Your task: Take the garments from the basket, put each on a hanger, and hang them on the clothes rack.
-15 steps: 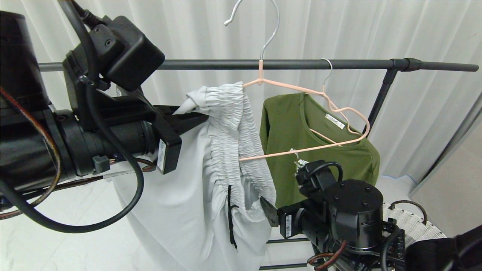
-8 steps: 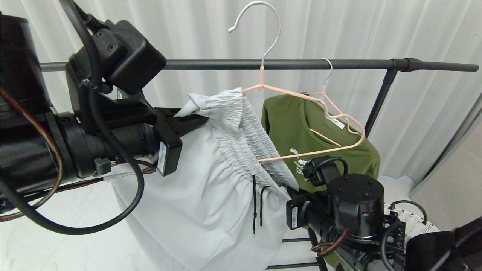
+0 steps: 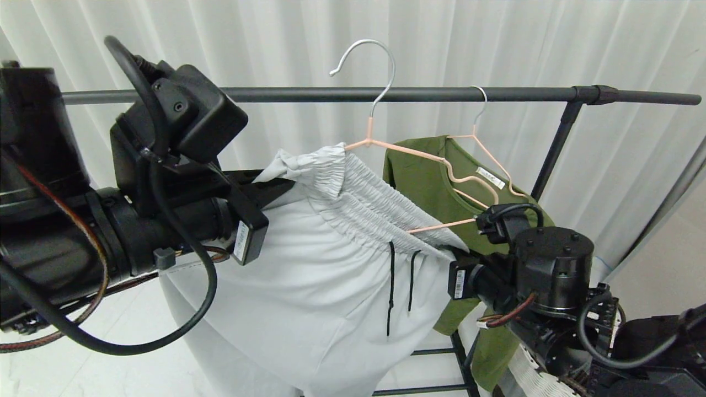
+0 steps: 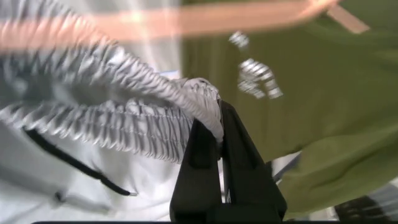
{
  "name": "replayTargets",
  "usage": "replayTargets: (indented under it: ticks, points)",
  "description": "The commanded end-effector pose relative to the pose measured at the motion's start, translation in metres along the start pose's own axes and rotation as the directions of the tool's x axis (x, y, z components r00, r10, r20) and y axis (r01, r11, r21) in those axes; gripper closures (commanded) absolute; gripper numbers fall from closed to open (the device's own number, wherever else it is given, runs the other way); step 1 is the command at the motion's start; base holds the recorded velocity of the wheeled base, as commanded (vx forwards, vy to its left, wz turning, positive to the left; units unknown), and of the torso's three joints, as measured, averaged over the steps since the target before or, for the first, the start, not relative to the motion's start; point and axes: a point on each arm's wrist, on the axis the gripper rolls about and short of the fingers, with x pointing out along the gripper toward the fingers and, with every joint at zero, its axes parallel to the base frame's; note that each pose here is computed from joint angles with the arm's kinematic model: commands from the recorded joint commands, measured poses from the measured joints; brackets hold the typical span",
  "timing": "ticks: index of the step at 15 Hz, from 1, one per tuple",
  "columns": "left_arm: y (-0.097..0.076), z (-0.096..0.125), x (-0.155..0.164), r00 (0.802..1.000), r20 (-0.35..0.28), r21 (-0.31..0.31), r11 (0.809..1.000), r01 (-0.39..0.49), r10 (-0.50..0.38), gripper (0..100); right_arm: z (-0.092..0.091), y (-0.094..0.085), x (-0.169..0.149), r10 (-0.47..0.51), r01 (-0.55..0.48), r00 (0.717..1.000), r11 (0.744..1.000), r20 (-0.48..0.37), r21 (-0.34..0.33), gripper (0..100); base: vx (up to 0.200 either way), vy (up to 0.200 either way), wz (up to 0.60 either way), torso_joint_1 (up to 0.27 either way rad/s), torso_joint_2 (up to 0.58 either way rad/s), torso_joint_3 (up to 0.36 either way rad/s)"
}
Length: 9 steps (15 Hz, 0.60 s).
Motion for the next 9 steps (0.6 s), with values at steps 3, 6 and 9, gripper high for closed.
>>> replayTargets:
  ticks: [3,6,9]
  points:
    - [-0.001,-0.011,-0.007,1.000,-0.027,0.031,0.999,-0.011,0.011,100,0.010,-0.020,0.008,-0.070,0.069,0.997,0.998,0.038,0.002,100,0.000,0.000,0.00,0.000,0.00,0.000]
    - [0.001,-0.016,-0.013,0.999,-0.039,0.039,0.999,-0.026,0.027,100,0.011,-0.026,0.011,-0.089,0.089,0.995,0.996,0.048,0.000,100,0.000,0.000,0.00,0.000,0.00,0.000]
    - [0.005,-0.026,-0.021,0.998,-0.057,0.104,0.994,-0.027,0.033,100,0.012,-0.028,0.012,-0.096,0.097,0.994,0.995,0.050,-0.005,100,0.000,0.000,0.00,0.000,0.00,0.000]
